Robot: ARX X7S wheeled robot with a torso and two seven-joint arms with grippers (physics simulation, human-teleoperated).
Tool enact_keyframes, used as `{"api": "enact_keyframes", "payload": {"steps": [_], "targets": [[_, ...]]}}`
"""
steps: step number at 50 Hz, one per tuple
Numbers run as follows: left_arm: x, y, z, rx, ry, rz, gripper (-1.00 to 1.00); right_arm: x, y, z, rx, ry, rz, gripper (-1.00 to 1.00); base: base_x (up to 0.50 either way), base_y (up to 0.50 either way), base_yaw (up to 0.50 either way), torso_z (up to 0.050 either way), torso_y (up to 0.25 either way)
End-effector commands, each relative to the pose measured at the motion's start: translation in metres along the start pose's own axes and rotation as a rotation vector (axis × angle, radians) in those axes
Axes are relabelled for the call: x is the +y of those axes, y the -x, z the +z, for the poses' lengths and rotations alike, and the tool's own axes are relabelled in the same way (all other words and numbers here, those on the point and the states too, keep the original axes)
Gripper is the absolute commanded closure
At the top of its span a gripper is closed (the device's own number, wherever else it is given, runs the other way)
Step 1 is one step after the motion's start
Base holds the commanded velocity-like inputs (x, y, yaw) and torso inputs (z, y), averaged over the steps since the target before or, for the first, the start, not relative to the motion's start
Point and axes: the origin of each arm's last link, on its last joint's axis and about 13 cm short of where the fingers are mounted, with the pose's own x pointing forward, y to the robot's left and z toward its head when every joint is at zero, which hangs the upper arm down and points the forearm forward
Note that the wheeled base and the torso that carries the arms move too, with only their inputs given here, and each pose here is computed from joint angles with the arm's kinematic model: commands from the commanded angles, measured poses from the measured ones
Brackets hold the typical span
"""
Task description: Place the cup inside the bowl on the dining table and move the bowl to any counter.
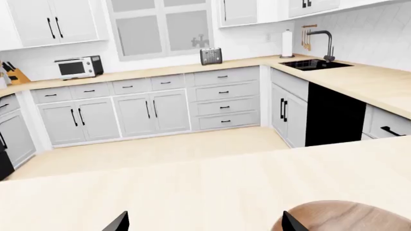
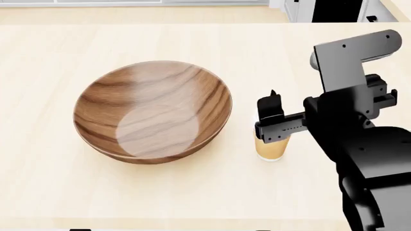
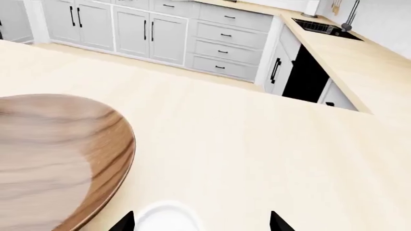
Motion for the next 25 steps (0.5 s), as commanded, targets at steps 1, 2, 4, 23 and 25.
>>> {"api": "enact_keyframes", "payload": {"steps": [1, 2, 4, 23, 25], "targets": [[0.0, -0.002, -0.002, 0.003, 0.019, -0.007, -1.0, 0.008, -0.009, -0.008, 0.023, 0.004, 0.035, -1.0, 0.0, 0.0, 0.0, 0.0, 0.0], [-0.001, -0.003, -0.002, 0.002, 0.019, -0.006, -1.0, 0.008, -0.01, -0.009, 0.027, 0.005, 0.036, -1.0, 0.0, 0.0, 0.0, 0.0, 0.0], [-0.002, -0.003, -0.002, 0.002, 0.022, -0.006, -1.0, 0.009, -0.013, -0.012, 0.037, 0.004, 0.04, -1.0, 0.0, 0.0, 0.0, 0.0, 0.0], [0.002, -0.001, -0.001, 0.0, 0.015, -0.003, -1.0, 0.013, -0.026, -0.03, 0.094, 0.0, 0.069, -1.0, 0.0, 0.0, 0.0, 0.0, 0.0], [0.001, -0.001, -0.001, 0.0, 0.013, -0.005, -1.0, 0.013, -0.027, -0.032, 0.098, 0.001, 0.072, -1.0, 0.0, 0.0, 0.0, 0.0, 0.0]]}}
